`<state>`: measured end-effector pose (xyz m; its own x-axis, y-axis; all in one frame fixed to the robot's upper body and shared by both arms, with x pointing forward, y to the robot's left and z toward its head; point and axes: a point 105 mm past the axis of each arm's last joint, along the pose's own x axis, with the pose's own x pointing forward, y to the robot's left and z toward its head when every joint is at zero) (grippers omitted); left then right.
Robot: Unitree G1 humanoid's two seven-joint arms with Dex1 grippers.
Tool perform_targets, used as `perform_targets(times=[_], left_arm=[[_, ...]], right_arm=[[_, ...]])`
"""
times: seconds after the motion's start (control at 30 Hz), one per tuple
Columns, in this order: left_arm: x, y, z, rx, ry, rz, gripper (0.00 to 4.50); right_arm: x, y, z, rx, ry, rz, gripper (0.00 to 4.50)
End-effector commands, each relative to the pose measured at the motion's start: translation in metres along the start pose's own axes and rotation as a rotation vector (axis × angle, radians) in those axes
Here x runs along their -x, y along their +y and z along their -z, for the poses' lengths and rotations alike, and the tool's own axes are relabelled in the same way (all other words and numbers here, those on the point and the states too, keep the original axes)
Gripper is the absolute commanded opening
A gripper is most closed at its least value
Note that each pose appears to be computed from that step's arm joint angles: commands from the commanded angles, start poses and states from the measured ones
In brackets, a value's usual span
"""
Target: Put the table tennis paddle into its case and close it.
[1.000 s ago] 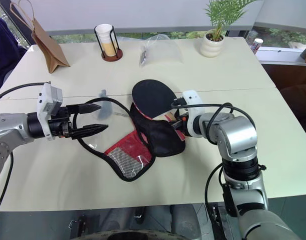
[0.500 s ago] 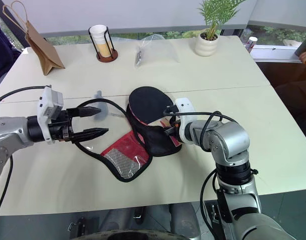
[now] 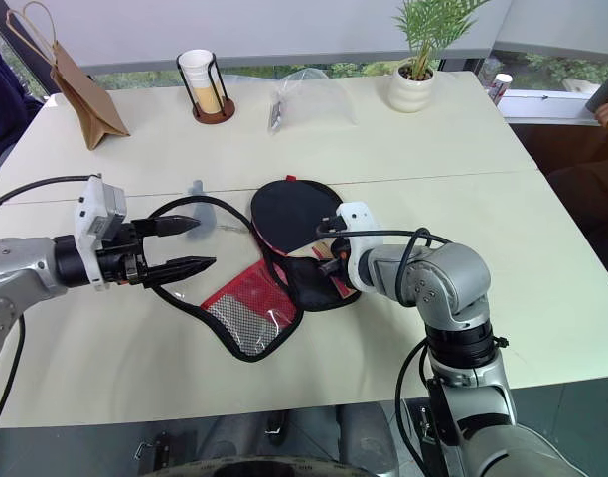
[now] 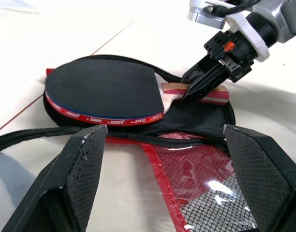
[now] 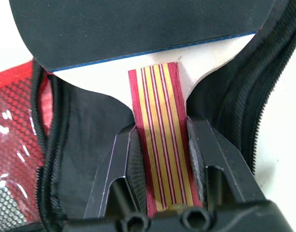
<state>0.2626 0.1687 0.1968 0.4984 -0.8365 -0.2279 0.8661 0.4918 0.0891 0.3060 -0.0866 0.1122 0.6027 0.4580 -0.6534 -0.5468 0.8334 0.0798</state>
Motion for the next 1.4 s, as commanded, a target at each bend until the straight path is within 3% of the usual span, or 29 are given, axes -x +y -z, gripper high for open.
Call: perform_targets(times=[0.03, 0.13, 0.2, 0.27, 0.57, 0.73, 0.97, 1.17, 1.27, 1.4], left_arm=[[0.004, -0.001, -0.009, -0.038, -0.019, -0.01, 3.98], [0.005, 0.0, -0.009, -0.037, -0.017, -0.009, 3.98], [0.005, 0.0, -0.008, -0.036, -0.014, -0.007, 3.98], [0.006, 0.0, -0.008, -0.036, -0.012, -0.006, 3.98], [0.038, 0.011, -0.001, -0.05, 0.1, -0.02, 3.98], [0.078, 0.027, 0.007, -0.047, 0.21, -0.061, 3.98], [0.113, 0.032, 0.05, -0.023, 0.394, -0.065, 3.98], [0.104, 0.04, 0.088, -0.079, 0.449, -0.075, 3.98], [0.08, 0.05, 0.1, -0.152, 0.398, -0.096, 3.98], [0.045, 0.049, 0.097, -0.135, 0.24, -0.084, 3.98]], right_arm=[[0.004, 0.003, -0.007, 0.016, -0.024, -0.009, 1.31], [0.005, 0.002, -0.012, 0.014, -0.036, -0.001, 2.58], [0.007, 0.003, -0.017, 0.017, -0.05, -0.007, 3.71], [0.009, 0.004, -0.022, 0.024, -0.063, -0.019, 4.47], [0.066, 0.032, -0.067, 0.286, -0.255, -0.306, 4.47], [0.089, 0.012, -0.068, 0.48, -0.292, -0.361, 4.47], [0.092, -0.009, -0.075, 0.592, -0.331, -0.354, 4.47], [0.093, -0.009, -0.079, 0.61, -0.351, -0.349, 4.47], [0.094, -0.009, -0.079, 0.612, -0.355, -0.343, 4.47], [0.096, -0.009, -0.08, 0.611, -0.356, -0.329, 4.47]])
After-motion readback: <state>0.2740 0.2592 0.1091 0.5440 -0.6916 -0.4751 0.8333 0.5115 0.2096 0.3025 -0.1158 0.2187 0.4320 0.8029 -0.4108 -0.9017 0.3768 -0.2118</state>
